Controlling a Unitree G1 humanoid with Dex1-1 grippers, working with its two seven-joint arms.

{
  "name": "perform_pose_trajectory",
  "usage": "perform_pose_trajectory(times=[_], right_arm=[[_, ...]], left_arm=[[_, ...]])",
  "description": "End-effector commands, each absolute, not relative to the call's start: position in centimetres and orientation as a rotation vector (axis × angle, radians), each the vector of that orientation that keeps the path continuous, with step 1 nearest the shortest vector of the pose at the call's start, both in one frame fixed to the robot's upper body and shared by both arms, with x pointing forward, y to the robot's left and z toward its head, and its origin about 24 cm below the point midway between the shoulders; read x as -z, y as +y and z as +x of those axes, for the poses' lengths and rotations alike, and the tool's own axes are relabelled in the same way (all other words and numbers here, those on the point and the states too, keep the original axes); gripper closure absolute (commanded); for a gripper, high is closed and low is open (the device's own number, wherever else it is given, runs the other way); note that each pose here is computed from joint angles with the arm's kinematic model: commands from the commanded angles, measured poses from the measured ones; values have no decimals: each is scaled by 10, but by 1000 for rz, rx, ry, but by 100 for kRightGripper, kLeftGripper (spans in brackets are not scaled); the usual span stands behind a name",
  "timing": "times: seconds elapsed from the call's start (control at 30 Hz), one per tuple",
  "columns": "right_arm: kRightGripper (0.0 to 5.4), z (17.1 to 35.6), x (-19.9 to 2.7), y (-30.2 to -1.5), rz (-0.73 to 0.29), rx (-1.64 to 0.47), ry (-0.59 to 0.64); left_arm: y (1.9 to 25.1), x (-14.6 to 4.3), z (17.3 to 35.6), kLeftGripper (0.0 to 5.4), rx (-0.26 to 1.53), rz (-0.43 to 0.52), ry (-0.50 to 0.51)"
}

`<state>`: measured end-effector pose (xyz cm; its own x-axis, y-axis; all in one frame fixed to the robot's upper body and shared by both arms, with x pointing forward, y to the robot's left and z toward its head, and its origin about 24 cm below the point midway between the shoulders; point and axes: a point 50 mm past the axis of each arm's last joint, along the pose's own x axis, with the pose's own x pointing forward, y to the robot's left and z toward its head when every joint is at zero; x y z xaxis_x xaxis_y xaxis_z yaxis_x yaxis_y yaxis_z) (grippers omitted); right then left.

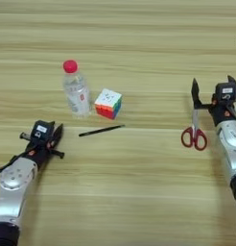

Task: Move the objects on the table

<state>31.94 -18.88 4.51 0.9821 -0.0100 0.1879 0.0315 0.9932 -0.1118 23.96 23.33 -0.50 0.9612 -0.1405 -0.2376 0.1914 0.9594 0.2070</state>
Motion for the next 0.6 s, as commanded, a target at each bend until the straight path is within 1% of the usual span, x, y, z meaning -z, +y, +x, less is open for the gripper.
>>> perform_pose_trajectory(times=[0.03, 0.27, 0.4, 0.47, 0.57, 0.6], right_arm=[[0, 323, -49, -188, -117, 13, -193], [0, 324, -48, -190, -119, 13, -191], [0, 324, -48, -190, -120, 12, -190], [0, 324, -48, -190, -120, 12, -190], [0, 324, -48, -190, -121, 13, -190], [0, 324, -48, -190, -121, 12, -190]], left_arm=[[225, 13, 240, 367, 149, 179, 232], [223, 3, 248, 306, 113, 155, 137], [220, -2, 249, 271, 121, 144, 91], [218, -3, 249, 242, 126, 141, 76], [214, -8, 248, 219, 137, 138, 37], [213, -10, 248, 203, 138, 136, 29]])
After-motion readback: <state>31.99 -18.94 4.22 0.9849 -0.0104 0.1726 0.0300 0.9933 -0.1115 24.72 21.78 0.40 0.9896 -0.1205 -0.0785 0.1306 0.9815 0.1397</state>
